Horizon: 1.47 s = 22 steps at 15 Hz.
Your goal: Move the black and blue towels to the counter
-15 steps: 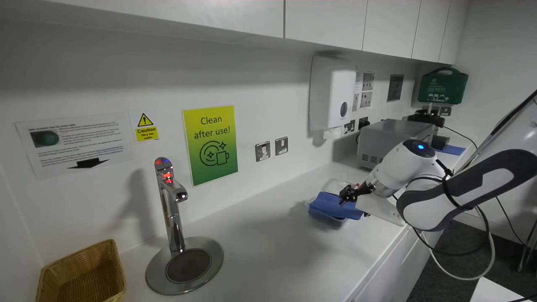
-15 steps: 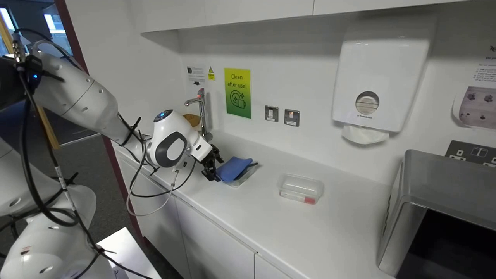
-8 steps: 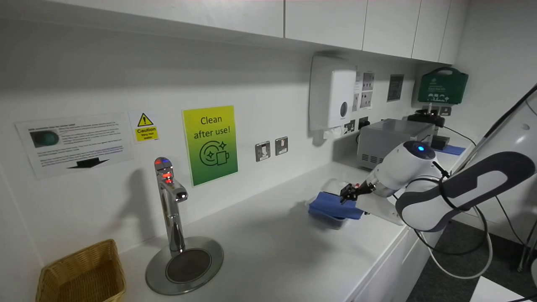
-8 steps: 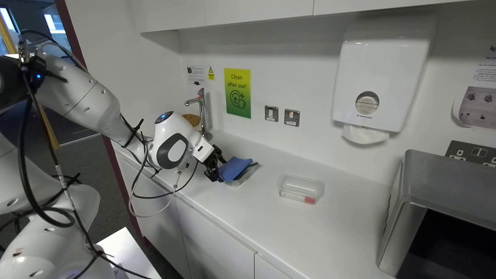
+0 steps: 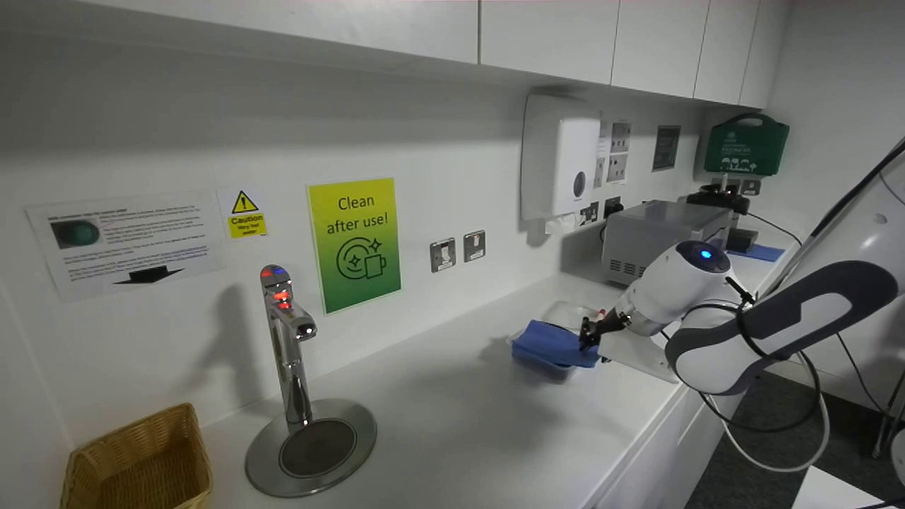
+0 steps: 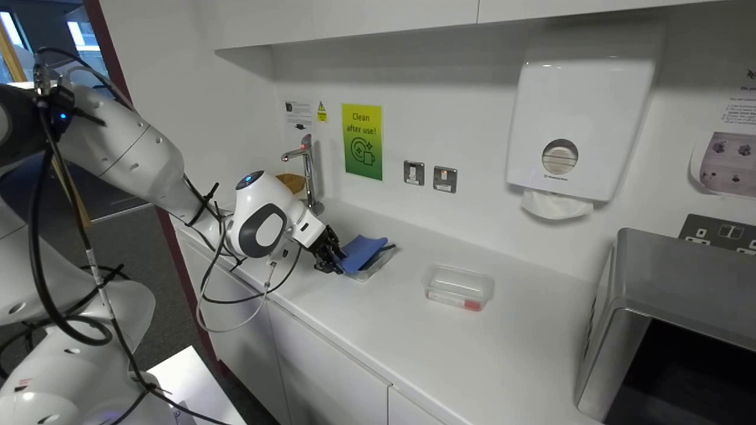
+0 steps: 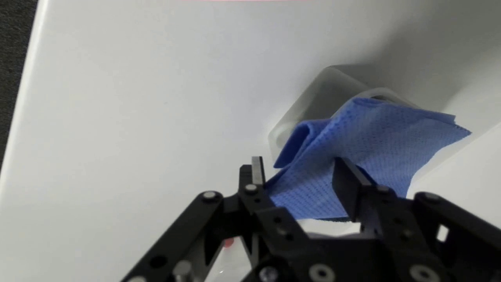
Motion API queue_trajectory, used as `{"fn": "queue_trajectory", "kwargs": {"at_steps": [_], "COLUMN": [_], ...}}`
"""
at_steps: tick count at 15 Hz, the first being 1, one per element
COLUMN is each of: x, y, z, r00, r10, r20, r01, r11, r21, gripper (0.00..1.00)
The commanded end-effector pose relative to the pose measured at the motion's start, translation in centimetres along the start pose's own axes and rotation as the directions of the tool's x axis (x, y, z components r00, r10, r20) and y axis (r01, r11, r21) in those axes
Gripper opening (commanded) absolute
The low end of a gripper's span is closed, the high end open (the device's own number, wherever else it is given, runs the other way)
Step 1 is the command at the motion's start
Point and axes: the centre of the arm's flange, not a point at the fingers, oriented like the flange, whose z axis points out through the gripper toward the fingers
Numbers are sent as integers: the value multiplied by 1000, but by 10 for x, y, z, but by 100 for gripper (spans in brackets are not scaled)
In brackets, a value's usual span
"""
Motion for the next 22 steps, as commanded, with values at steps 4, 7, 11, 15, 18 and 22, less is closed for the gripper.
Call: {"fn": "queue_trajectory", "kwargs": {"at_steps": [4, 7, 11, 15, 18, 22], "x": [3, 9, 21, 32, 34, 27], "y": [-1, -5, -16, -36, -52, -75], "z": [-3, -10, -41, -79, -103, -126], "r00": [999, 998, 988, 962, 942, 923], "r10": [4, 2, -3, -9, -15, -39], "r20": [-41, -61, -153, -271, -337, -382], "r01": [-3, 0, 18, 60, 96, 150], "r11": [1000, 999, 995, 982, 970, 953], "r21": [25, 36, 97, 182, 224, 265], "gripper": [0, 0, 0, 0, 0, 0]}}
